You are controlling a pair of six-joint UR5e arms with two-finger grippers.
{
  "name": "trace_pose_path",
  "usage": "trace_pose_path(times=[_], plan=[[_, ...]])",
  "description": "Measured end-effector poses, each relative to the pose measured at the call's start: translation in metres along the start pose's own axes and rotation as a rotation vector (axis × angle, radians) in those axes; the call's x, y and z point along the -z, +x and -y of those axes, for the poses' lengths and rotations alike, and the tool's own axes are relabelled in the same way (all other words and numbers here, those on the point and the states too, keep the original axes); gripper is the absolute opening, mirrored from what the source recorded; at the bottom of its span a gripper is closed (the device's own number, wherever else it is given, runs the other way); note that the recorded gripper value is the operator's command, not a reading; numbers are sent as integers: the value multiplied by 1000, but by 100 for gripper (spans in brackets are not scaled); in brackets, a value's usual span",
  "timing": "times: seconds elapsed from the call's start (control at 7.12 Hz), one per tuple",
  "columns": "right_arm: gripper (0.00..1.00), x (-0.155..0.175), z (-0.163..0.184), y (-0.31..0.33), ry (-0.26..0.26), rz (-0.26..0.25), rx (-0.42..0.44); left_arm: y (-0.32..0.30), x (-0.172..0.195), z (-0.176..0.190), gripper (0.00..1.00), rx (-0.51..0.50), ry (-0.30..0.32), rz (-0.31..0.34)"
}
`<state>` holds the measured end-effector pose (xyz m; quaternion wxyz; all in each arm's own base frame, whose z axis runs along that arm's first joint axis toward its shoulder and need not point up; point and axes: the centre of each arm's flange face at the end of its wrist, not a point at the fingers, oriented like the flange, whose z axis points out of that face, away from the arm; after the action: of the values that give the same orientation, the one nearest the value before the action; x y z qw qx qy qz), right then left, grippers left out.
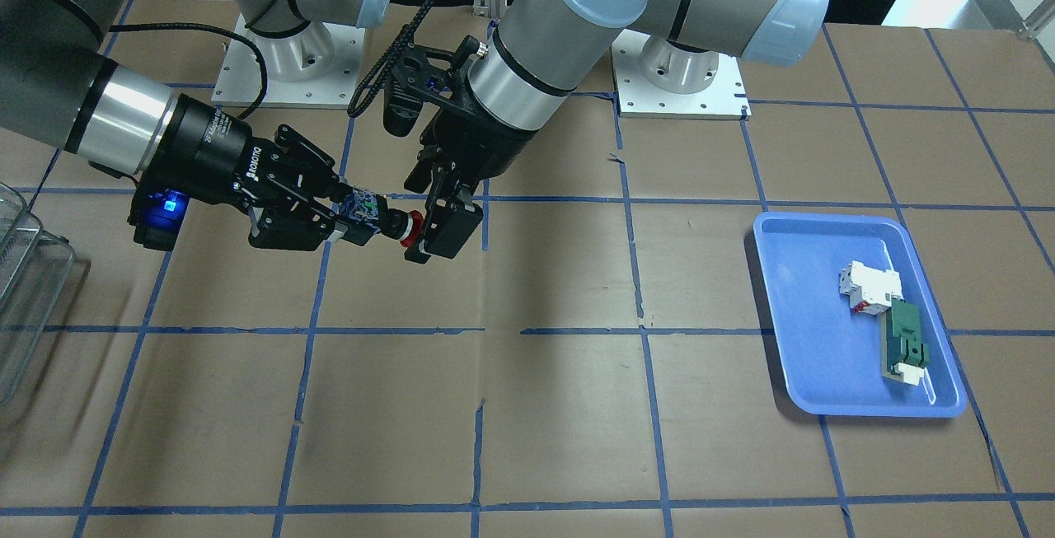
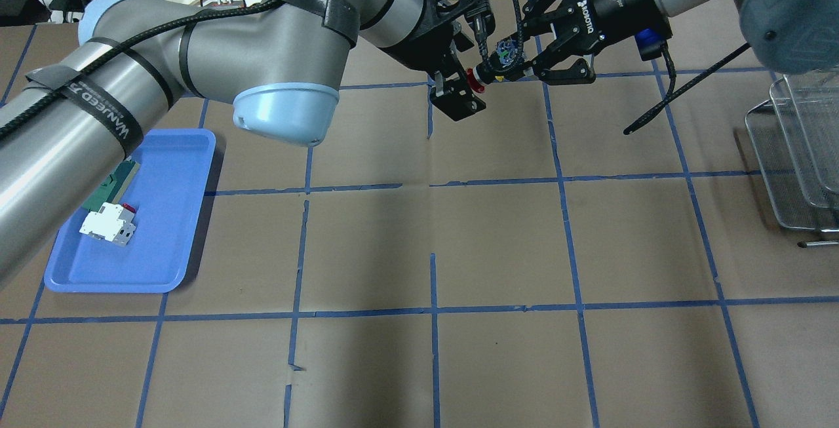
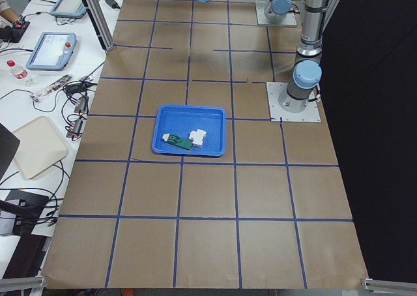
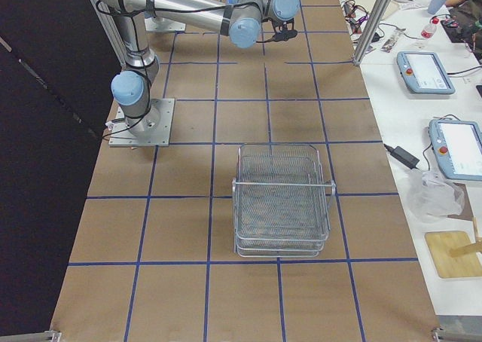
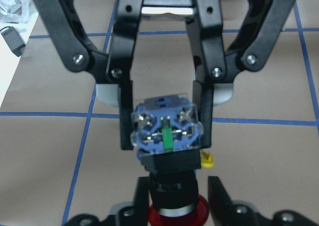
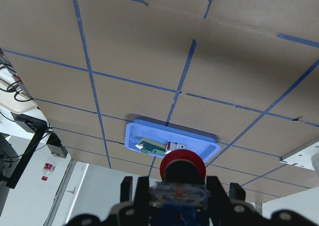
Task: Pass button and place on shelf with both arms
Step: 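Carry the button with the right gripper to the wire basket while the left arm withdraws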
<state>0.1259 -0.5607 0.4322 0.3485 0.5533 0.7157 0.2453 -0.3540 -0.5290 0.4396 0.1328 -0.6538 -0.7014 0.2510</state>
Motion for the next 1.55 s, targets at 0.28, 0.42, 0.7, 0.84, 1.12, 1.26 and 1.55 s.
trace_pose_path(times=[0.28, 0.42, 0.7, 0.84, 1.12, 1.26, 1.55], plan=[[0, 6, 9, 2, 90, -34, 118, -12, 8, -21, 100, 38, -46, 18], [0, 12, 13, 5, 157, -67, 200, -21, 16, -38, 100, 77, -100, 23], [0, 43, 22, 12, 305, -141, 376, -31, 47, -78, 100, 191, -227, -17], [0, 62, 32, 17, 391, -209, 490, -32, 65, -95, 100, 251, -264, -39], [0, 105, 57, 30, 546, -416, 737, -27, 97, -112, 100, 348, -334, -22], [0, 133, 72, 36, 596, -525, 843, -24, 111, -118, 100, 412, -368, 8], [0, 191, 105, 49, 635, -671, 1002, -34, 136, -139, 100, 616, -395, 104]])
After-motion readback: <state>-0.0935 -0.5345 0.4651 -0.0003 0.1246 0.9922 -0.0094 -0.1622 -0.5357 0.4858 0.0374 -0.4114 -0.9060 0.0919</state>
